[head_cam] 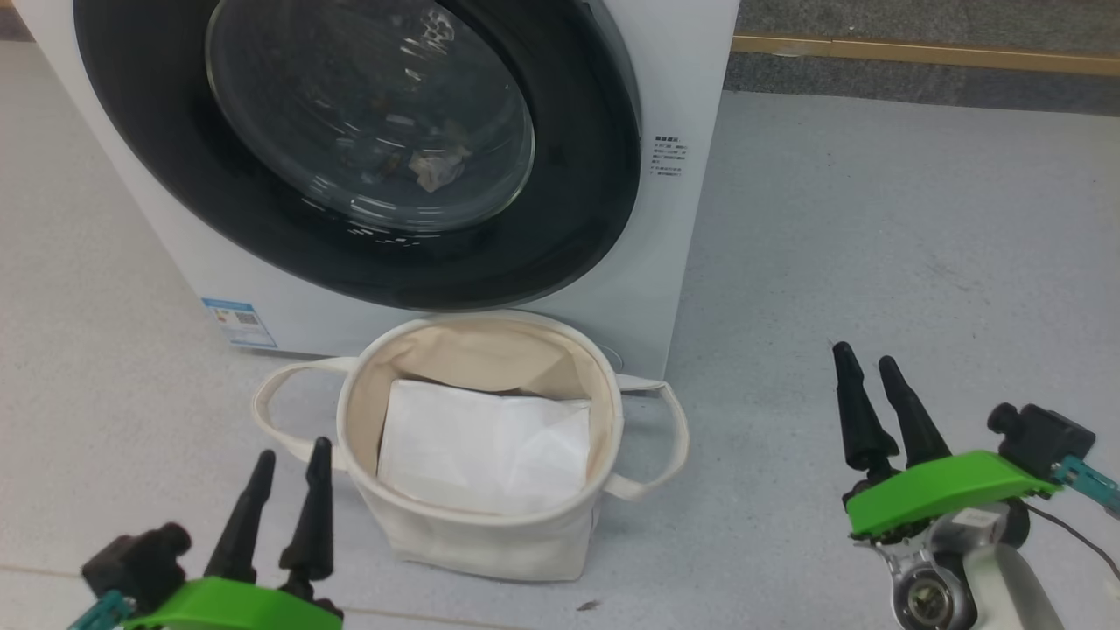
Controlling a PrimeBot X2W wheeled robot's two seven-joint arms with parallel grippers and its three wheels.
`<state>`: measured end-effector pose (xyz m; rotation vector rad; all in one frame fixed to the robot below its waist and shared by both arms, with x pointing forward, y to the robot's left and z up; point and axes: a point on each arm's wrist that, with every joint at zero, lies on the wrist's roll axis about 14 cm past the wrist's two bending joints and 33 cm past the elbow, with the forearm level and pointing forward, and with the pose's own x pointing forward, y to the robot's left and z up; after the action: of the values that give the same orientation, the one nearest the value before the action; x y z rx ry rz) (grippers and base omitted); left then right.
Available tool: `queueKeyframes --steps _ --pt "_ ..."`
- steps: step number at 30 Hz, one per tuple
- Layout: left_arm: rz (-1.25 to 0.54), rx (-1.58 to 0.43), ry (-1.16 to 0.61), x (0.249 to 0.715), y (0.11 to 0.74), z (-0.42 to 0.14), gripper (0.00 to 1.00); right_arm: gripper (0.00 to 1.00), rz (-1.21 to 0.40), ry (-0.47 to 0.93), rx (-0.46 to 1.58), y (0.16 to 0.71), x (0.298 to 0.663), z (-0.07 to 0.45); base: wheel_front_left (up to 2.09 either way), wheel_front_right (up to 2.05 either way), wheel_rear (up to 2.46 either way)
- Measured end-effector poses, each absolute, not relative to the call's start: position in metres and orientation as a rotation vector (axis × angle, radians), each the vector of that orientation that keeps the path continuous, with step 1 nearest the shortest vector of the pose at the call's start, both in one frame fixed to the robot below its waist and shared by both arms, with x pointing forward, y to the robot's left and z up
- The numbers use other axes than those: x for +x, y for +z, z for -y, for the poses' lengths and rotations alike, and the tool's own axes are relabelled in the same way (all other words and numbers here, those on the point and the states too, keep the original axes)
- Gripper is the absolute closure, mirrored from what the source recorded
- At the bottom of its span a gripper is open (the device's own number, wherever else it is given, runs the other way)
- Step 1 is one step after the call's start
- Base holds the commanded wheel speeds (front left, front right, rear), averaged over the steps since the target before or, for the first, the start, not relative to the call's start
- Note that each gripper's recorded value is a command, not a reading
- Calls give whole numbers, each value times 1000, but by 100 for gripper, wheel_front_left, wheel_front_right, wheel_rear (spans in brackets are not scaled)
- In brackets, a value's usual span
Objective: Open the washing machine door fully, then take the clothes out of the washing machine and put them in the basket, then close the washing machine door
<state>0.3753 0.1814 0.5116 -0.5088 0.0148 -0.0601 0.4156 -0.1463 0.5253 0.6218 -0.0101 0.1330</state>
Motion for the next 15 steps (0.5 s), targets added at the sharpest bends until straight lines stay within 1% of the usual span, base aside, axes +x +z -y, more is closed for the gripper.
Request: queueKeyframes --steps 15 --pt "-54 -332 -90 369 494 -168 0 0 -15 186 388 517 417 129 0 0 0"
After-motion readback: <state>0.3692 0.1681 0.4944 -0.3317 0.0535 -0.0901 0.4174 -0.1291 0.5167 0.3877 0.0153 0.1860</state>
